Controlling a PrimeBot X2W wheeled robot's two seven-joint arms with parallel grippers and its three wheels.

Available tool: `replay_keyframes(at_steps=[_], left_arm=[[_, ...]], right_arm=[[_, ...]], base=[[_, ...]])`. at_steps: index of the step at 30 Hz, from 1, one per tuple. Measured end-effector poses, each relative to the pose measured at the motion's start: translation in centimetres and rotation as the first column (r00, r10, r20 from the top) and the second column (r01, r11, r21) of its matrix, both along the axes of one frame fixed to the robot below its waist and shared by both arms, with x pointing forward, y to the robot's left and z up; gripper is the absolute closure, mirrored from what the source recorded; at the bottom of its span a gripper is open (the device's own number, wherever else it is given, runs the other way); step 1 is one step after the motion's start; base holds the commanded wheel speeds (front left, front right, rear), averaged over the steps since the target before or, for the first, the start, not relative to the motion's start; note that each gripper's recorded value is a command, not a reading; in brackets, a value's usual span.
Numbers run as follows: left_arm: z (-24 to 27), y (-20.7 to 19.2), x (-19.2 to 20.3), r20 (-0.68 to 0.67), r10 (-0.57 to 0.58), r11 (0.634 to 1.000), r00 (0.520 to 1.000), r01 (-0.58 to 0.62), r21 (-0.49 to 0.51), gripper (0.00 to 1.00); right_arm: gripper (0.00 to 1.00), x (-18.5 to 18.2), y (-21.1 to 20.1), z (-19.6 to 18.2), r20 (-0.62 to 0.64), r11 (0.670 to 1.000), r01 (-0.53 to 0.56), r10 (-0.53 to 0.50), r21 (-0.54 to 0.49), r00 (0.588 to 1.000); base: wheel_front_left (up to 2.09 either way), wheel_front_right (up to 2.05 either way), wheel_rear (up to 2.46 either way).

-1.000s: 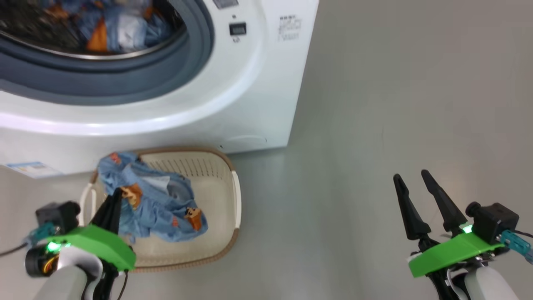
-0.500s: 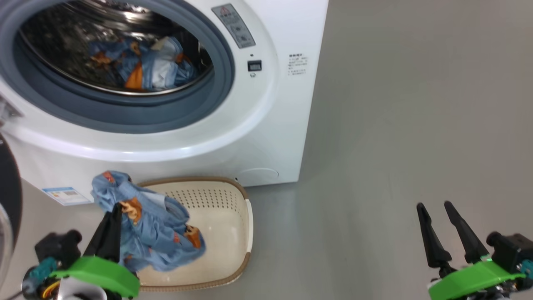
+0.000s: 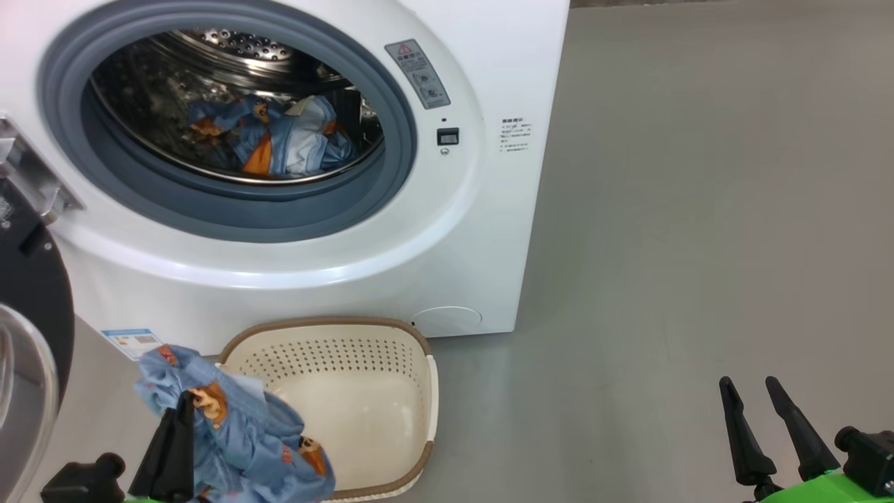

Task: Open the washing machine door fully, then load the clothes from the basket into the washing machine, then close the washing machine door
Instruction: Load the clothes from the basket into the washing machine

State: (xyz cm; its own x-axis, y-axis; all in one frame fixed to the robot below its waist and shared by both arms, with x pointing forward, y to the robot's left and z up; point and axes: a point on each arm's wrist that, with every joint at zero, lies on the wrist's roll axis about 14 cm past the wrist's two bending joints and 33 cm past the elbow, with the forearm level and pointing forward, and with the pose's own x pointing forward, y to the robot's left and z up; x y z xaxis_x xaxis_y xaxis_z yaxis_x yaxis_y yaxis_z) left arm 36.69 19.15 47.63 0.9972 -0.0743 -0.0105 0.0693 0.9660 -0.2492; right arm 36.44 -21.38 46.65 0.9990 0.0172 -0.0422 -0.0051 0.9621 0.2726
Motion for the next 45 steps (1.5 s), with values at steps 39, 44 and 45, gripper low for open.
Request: replay_keyframes(at_steps=[39, 44, 45], left_arm=[[8.0, -1.4, 20.4, 0.253, -0.052, 0.998, 0.966, 0.042, 0.047, 1.00], [4.7, -2.6, 23.1, 0.169, -0.075, 0.997, 0.983, 0.069, 0.040, 1.00], [4.1, -2.9, 23.5, 0.154, -0.081, 0.996, 0.985, 0.076, 0.041, 1.00]], right_arm=[[0.00, 4.3, -0.2, -3.2, -0.065, 0.998, 0.054, -0.052, 0.038, 0.997], [0.00, 4.3, -0.9, -4.0, -0.088, 0.997, 0.078, -0.076, 0.027, 0.993], [0.00, 4.4, -1.0, -4.0, -0.088, 0.996, 0.083, -0.081, 0.026, 0.993]], base=[[0.00, 0.00, 0.00], [0.00, 0.00, 0.00], [0.00, 0.00, 0.00]])
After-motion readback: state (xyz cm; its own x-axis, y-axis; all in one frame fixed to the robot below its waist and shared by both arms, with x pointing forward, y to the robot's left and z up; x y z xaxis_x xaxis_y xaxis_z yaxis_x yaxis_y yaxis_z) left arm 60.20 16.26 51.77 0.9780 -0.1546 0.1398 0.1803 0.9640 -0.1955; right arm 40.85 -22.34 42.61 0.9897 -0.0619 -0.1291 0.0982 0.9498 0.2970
